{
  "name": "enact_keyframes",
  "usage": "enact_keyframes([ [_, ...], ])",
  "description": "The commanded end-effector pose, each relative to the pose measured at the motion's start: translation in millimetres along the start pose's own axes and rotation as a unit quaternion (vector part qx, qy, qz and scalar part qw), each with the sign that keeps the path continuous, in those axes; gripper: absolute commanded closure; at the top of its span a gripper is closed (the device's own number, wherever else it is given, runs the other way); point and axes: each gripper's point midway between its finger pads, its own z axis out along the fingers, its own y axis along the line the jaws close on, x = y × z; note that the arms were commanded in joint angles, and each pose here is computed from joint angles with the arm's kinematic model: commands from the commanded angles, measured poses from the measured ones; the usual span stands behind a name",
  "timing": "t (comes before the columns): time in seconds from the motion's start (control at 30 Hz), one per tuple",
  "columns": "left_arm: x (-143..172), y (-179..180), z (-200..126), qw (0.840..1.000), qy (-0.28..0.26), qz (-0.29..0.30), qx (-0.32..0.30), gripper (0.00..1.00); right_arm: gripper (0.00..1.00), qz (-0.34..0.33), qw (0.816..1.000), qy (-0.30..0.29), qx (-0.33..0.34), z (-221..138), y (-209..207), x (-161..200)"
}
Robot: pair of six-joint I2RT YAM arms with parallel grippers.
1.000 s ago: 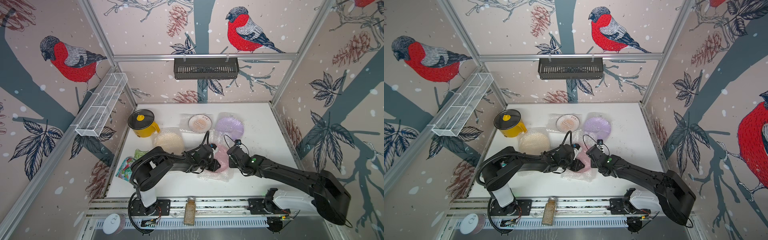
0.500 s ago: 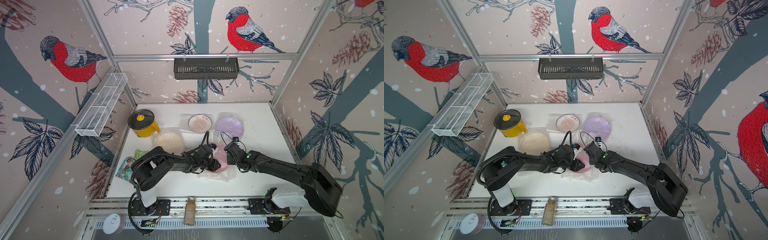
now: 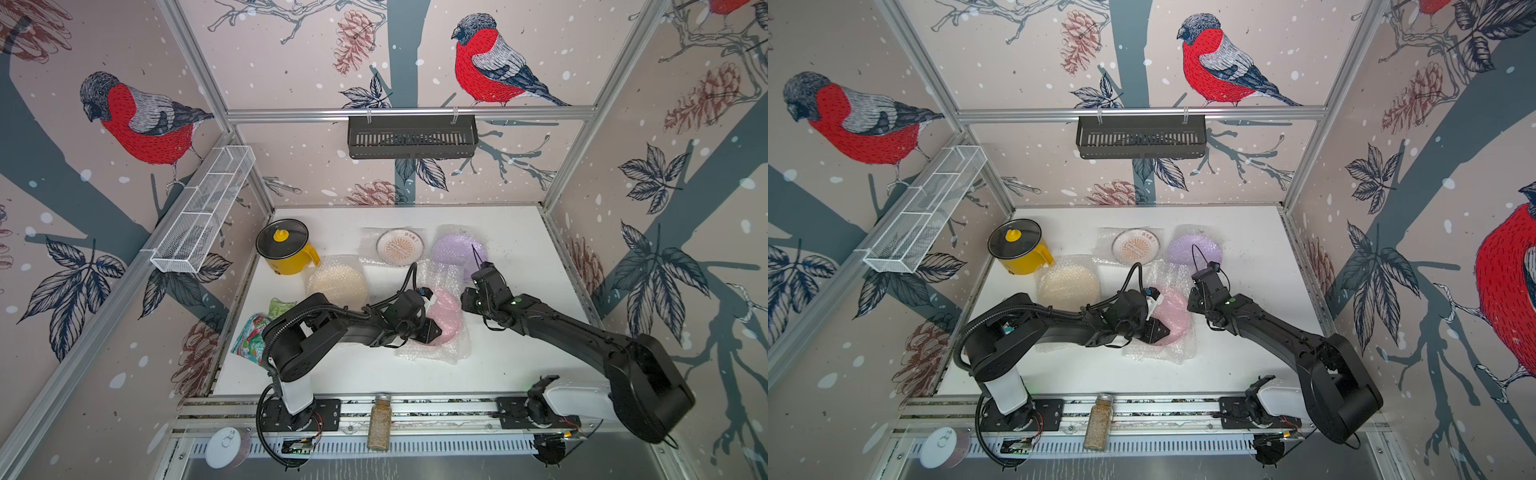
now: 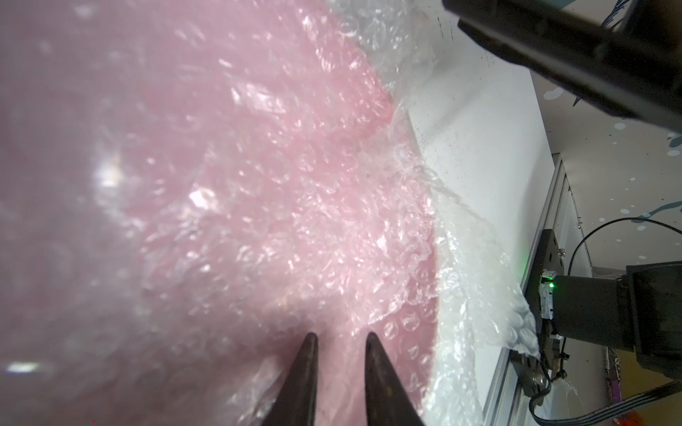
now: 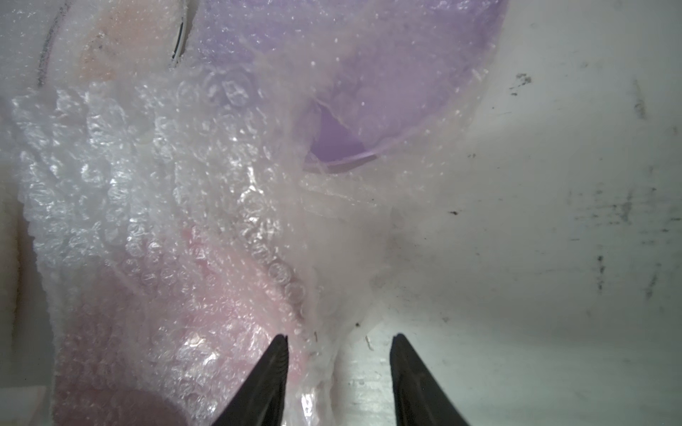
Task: Unpack dinner plates from bubble wrap
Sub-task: Unwrap the bubble wrap at the center of the board.
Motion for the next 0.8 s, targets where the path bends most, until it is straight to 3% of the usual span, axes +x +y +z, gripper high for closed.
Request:
enact_keyframes([
  [0.0,27,21,0,0.998,0.049,-0.028,-0.039,0.75,0.57,0.002,1.0,0.004,-0.015,5,3,-1],
  [0.57,14,4,0,0.999,0.041,-0.02,-0.01,0.75,0.7,-0.008,0.999,0.049,-0.016,17,1,33],
  [0.7,-4,-19,-5,0.999,0.028,-0.01,0.021,0.74,0.78,-0.012,0.999,0.047,-0.022,15,4,31],
  [0.77,-15,-32,-9,0.999,0.02,-0.001,0.038,0.71,0.87,-0.014,0.998,0.049,-0.03,13,8,30],
])
